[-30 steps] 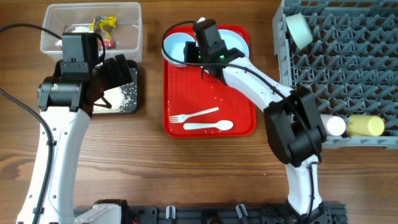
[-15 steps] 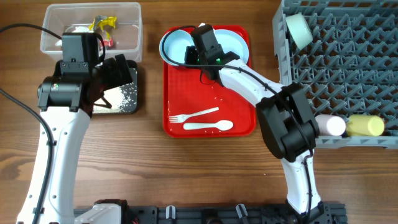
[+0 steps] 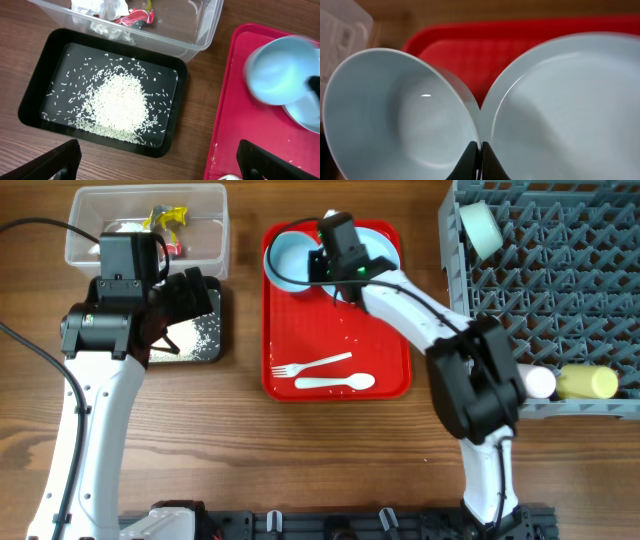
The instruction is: Sort waste into correct bins and load items into the dishwasher rack
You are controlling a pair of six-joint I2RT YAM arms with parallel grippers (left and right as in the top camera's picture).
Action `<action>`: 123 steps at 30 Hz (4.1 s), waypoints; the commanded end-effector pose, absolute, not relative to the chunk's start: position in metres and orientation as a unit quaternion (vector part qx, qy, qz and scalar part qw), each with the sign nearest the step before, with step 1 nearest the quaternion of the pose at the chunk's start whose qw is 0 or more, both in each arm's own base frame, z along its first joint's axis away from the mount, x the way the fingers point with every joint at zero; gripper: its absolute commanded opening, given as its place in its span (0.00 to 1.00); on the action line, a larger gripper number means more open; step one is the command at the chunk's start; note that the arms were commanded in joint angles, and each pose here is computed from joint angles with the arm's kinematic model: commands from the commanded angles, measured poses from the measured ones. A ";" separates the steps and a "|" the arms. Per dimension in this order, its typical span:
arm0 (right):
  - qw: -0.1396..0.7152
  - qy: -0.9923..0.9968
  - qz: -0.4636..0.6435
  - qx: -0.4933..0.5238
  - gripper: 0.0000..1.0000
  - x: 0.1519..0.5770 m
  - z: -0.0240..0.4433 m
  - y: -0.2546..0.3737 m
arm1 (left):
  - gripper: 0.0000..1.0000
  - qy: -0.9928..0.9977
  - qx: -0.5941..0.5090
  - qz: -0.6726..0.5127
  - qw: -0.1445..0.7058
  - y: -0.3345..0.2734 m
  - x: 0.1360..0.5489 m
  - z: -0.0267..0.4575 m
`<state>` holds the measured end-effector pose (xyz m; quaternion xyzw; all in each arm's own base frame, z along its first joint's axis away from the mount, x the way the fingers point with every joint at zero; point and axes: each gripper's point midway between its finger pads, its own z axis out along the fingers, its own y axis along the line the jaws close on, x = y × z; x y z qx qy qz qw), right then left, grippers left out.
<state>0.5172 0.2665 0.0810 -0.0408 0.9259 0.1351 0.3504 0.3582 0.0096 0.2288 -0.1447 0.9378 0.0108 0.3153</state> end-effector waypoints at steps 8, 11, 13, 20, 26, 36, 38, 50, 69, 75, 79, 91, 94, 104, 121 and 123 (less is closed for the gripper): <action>0.475 0.856 -0.204 0.022 0.04 0.454 0.302 0.089 | 1.00 0.936 -0.153 0.010 0.317 0.012 0.359 0.230; 0.408 0.853 -0.320 0.059 0.04 0.409 0.301 0.033 | 1.00 0.936 -0.153 0.010 0.317 0.012 0.359 0.230; 0.365 0.859 -0.355 0.061 0.04 0.397 0.291 0.012 | 1.00 0.936 -0.153 0.010 0.317 0.012 0.359 0.230; 0.281 0.837 -0.457 0.107 0.04 0.373 0.291 -0.073 | 1.00 0.936 -0.153 0.010 0.317 0.012 0.359 0.230; 0.249 0.825 -0.496 0.107 0.04 0.391 0.287 -0.118 | 1.00 0.936 -0.153 0.010 0.317 0.012 0.359 0.230; 0.186 0.816 -0.546 0.021 0.04 0.427 0.242 -0.106 | 1.00 0.936 -0.153 0.010 0.317 0.012 0.359 0.230; 0.175 0.818 -0.548 0.010 0.04 0.431 0.231 -0.103 | 1.00 0.936 -0.153 0.010 0.317 0.012 0.359 0.230; 0.155 0.854 -0.497 0.008 0.04 0.429 0.192 -0.093 | 1.00 0.936 -0.153 0.010 0.317 0.012 0.359 0.230; 0.162 0.814 -0.557 -0.025 0.04 0.444 0.199 -0.080 | 1.00 0.936 -0.153 0.010 0.317 0.012 0.359 0.230; 0.117 0.774 -0.619 -0.064 0.04 0.427 0.164 -0.076 | 1.00 0.936 -0.153 0.010 0.317 0.012 0.359 0.230; 0.129 0.755 -0.641 -0.044 0.04 0.428 0.173 -0.080 | 1.00 0.936 -0.153 0.010 0.317 0.012 0.359 0.230; 0.138 0.729 -0.668 -0.062 0.04 0.443 0.191 -0.062 | 1.00 0.936 -0.153 0.010 0.317 0.012 0.359 0.230; 0.143 0.727 -0.666 -0.087 0.04 0.442 0.189 -0.043 | 1.00 0.936 -0.153 0.010 0.317 0.012 0.359 0.230; 0.156 0.757 -0.619 -0.138 0.33 0.440 0.167 -0.011 | 1.00 0.936 -0.153 0.010 0.317 0.012 0.359 0.230; 0.272 0.830 -0.481 -0.070 0.80 0.460 0.196 0.008 | 1.00 0.936 -0.153 0.010 0.317 0.012 0.359 0.230; 0.320 0.841 -0.433 -0.054 0.82 0.466 0.223 0.018 | 1.00 0.936 -0.153 0.010 0.317 0.012 0.359 0.230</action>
